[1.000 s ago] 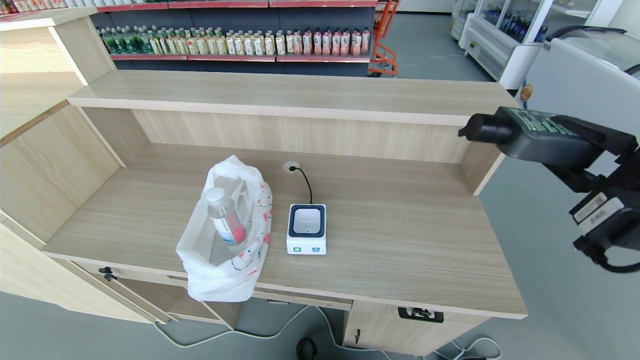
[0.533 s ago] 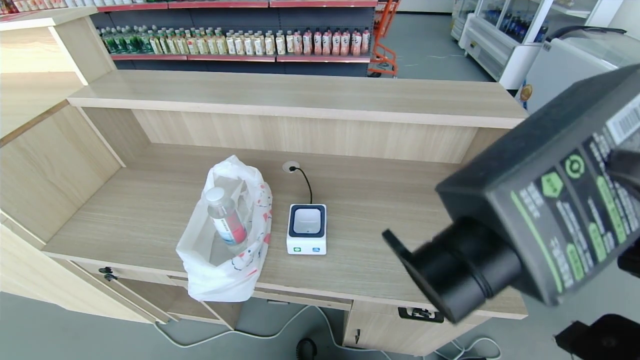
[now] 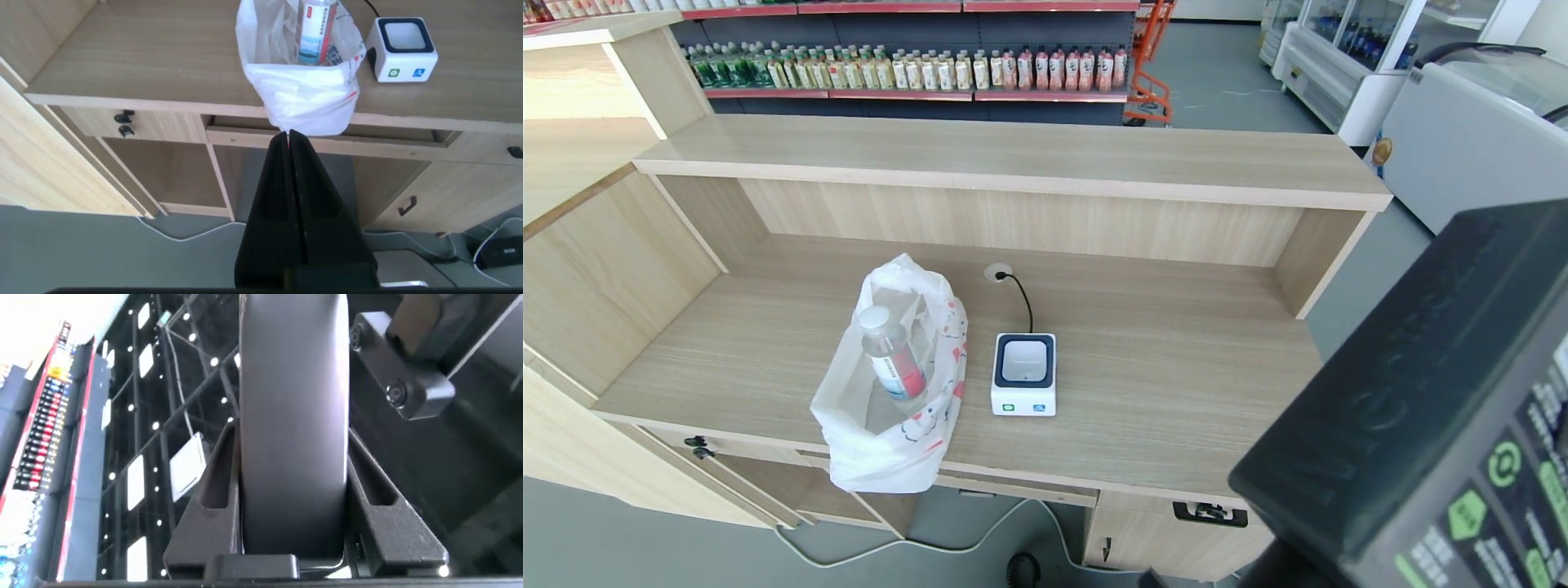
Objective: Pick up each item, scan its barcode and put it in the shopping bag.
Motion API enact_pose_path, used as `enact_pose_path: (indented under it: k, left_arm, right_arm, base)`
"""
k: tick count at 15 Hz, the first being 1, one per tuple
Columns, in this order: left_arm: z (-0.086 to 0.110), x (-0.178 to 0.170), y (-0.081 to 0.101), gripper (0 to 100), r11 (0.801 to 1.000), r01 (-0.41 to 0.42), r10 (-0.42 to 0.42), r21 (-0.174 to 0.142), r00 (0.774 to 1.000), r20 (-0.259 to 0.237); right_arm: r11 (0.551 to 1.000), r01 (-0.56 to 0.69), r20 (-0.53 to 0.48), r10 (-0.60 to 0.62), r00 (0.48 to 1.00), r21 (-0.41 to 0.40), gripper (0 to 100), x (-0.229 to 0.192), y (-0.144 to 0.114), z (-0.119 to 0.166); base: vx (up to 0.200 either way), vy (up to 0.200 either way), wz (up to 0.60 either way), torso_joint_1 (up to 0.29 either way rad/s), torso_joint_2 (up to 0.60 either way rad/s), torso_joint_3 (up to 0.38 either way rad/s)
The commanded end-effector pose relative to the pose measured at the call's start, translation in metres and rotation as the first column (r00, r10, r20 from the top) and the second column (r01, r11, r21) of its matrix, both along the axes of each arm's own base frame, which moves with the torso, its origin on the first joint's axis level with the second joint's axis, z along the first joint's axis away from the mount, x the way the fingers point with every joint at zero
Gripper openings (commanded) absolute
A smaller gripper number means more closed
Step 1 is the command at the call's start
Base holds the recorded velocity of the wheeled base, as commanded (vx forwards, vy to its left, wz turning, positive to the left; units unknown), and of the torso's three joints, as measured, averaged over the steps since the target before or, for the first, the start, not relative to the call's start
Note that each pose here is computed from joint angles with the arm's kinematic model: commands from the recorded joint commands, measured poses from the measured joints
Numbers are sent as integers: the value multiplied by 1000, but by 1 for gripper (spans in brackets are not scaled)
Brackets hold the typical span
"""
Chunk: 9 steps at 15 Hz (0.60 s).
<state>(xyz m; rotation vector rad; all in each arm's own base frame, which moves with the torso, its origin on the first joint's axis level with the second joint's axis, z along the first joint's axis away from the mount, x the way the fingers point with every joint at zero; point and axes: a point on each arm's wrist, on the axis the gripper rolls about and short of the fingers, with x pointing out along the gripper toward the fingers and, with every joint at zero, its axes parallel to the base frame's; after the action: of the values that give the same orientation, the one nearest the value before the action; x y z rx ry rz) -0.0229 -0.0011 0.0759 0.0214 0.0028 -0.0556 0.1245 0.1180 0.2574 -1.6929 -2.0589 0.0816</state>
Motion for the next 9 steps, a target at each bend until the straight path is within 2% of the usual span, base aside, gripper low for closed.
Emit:
enact_pose_path:
  k: [1,7,8,9]
  left_arm:
    - [0,0,0,0,1000,0,0,0,1000,0]
    - [0,0,0,0,1000,0,0,0,1000,0]
    - [0,0,0,0,1000,0,0,0,1000,0]
    - [0,0,0,0,1000,0,0,0,1000,0]
  right_arm:
    - [1000,-20,24,20,1000,-6,0,-9,-7,4]
    - [987,-123,-32,120,992,-99,0,-14,-4,-2]
    - [975,-164,-76,153,985,-152,0,-15,-2,-9]
    - [971,-166,-95,151,984,-172,0,-15,-1,-12]
  base:
    - [0,0,0,0,0,0]
    - [0,0,0,0,0,0]
    - [0,0,0,0,0,0]
    - [0,0,0,0,0,0]
